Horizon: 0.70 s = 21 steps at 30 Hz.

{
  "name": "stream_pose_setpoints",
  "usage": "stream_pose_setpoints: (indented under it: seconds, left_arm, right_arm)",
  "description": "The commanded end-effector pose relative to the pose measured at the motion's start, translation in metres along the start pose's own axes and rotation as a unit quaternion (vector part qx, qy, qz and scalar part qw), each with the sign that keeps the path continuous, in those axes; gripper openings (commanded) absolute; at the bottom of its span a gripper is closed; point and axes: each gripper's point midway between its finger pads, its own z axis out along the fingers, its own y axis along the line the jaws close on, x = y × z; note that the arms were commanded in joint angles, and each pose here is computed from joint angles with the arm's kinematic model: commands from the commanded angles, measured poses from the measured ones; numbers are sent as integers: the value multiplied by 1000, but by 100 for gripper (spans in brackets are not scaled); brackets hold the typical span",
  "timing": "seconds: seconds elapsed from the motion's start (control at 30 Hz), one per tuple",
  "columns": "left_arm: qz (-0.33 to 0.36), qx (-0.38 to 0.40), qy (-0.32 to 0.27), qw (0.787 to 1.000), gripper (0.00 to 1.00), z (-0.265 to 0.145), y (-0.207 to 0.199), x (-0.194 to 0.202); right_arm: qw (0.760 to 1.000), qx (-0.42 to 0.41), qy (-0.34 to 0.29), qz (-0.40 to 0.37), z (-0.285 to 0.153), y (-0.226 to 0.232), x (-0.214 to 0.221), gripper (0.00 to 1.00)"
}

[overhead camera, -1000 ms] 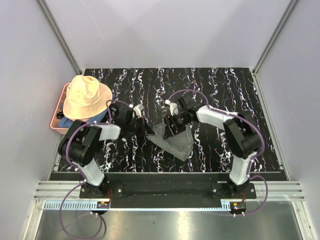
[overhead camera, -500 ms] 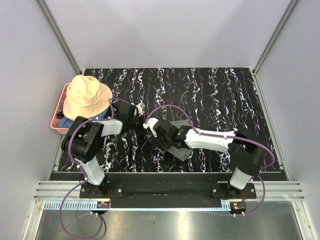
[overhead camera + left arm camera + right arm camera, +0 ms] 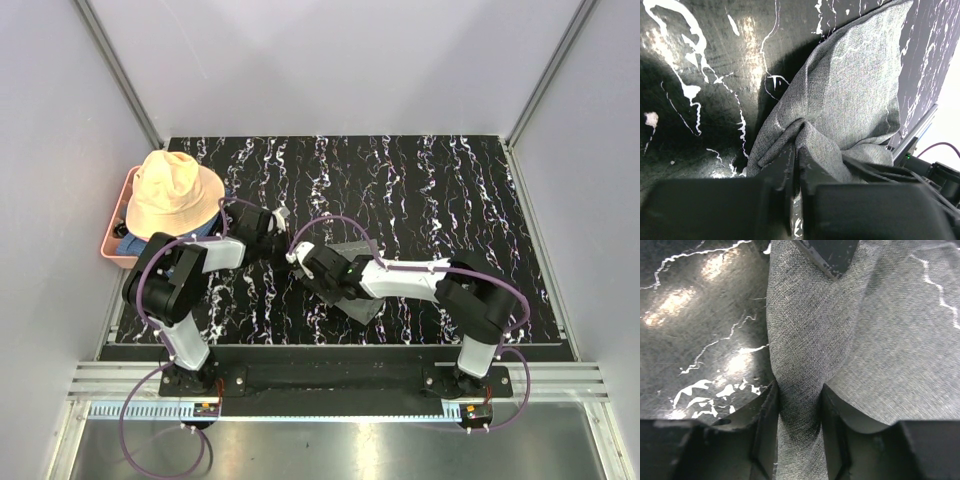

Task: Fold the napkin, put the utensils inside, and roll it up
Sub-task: Roll the napkin with the utensil

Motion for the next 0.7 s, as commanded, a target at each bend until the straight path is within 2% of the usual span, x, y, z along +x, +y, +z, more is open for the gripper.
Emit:
stream_pose_setpoints:
  seconds: [0.0, 0.03, 0.13, 0.17, 0.27, 0.43, 0.57, 0.67]
  left_arm:
    - [28, 23, -48, 998, 18, -12, -24, -31]
    - [29, 23, -54, 998, 29, -15, -25, -34]
    - [31, 19, -82, 996, 45, -30, -25, -46]
    - [32, 15, -92, 995, 53, -37, -24, -47]
    - [36, 3, -115, 993, 62, -51, -18, -52]
    - [56, 4, -142, 988, 70, -63, -17, -48]
    - [58, 18, -123, 991, 73, -58, -12, -32]
    - [56, 31, -112, 992, 73, -52, -10, -25]
  right_arm:
    - [994, -82, 28, 60, 4, 23, 13, 38]
    - [992, -98, 27, 73, 4, 25, 13, 36]
    - [981, -156, 19, 113, -1, 33, 13, 33]
    - [978, -168, 12, 119, -4, 33, 11, 32]
    - [965, -220, -5, 146, -11, 35, 6, 32]
    - [932, -306, -19, 194, -17, 31, 0, 32]
    - [898, -377, -21, 226, -21, 31, -4, 32]
    - [885, -401, -22, 236, -21, 25, -5, 31]
